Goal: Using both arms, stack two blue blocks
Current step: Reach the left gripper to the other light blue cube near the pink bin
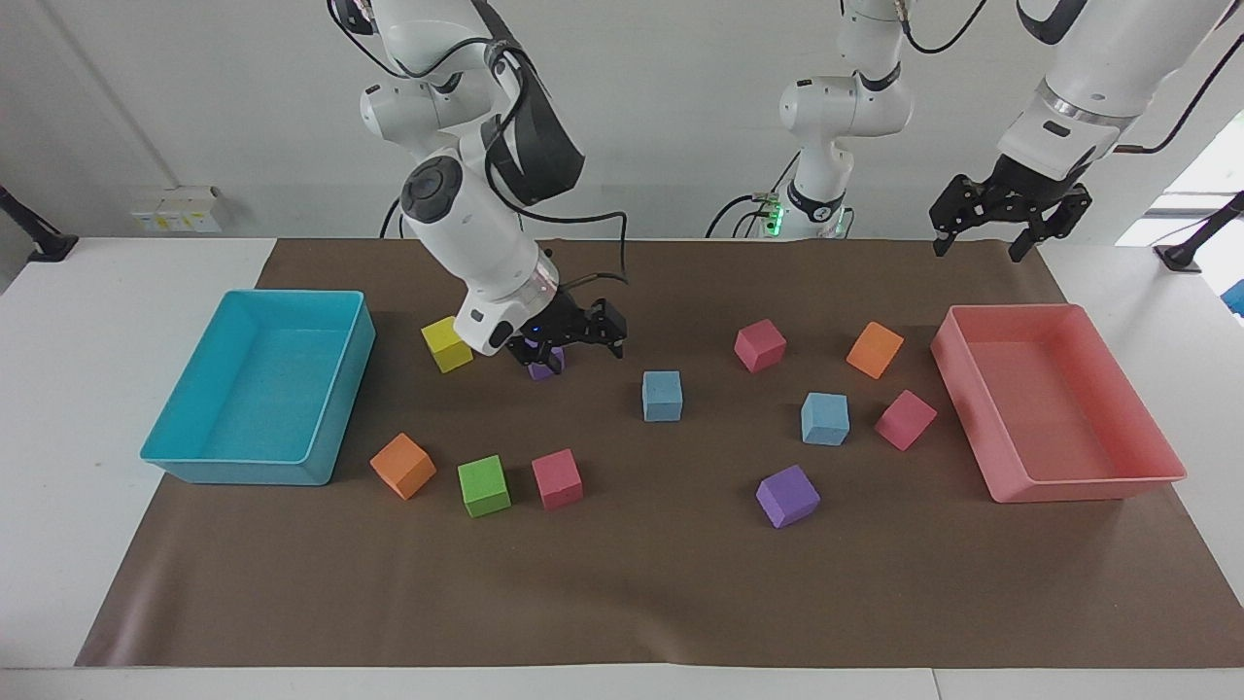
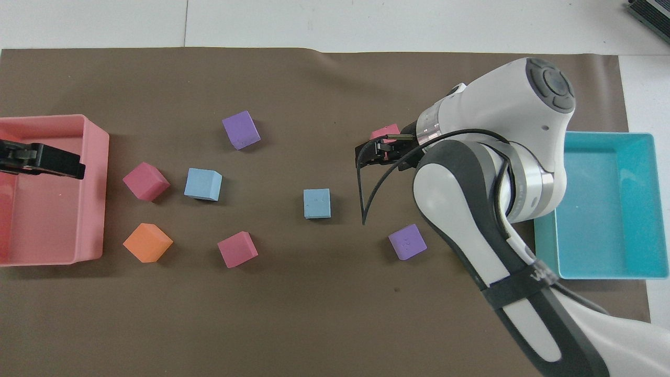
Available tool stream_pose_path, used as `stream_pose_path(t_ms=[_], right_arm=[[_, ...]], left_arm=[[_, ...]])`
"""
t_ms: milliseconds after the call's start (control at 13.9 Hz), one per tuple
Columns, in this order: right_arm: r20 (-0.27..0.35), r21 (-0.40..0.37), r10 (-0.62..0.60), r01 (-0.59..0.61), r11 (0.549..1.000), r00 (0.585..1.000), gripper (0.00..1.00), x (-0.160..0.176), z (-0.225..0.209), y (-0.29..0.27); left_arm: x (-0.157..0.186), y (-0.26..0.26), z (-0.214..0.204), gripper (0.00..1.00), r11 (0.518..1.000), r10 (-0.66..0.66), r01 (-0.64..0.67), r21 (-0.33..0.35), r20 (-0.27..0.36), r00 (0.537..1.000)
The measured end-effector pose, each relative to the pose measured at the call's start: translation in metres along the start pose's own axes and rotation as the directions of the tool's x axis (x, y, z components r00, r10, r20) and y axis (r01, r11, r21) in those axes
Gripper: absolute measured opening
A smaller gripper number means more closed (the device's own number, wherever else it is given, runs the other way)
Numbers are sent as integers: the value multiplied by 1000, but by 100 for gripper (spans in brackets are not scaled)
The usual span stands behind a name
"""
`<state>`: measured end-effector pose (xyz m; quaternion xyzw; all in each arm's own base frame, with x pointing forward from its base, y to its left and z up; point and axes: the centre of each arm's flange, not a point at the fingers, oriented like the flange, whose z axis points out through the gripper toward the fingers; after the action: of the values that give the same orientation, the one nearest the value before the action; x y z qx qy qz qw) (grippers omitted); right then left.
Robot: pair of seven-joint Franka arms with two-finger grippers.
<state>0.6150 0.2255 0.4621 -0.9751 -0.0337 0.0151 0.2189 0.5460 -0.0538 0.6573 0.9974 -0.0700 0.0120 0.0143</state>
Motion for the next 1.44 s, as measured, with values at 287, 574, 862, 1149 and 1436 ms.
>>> stream_pose_path(t_ms=[287,574,862,1149,1436], right_arm=[[16,122,-104,101,987,994,76,-1,19,40],[35,203,-78,69,977,996,26,-4,59,59],[28,265,25,-32,964,999,1,-3,105,77],[34,299,54,-62,952,998,1,0,140,93],[39,337,40,-51,940,998,1,-1,168,105]], left_arm=[[9,11,9,100,1000,21,-21,0,-25,999],[18,16,40,100,1000,30,-30,1,-35,999],[23,36,87,100,998,64,-64,0,-31,997],[23,65,137,100,993,114,-114,-1,-36,993],[33,77,174,100,991,133,-133,-1,-43,990]])
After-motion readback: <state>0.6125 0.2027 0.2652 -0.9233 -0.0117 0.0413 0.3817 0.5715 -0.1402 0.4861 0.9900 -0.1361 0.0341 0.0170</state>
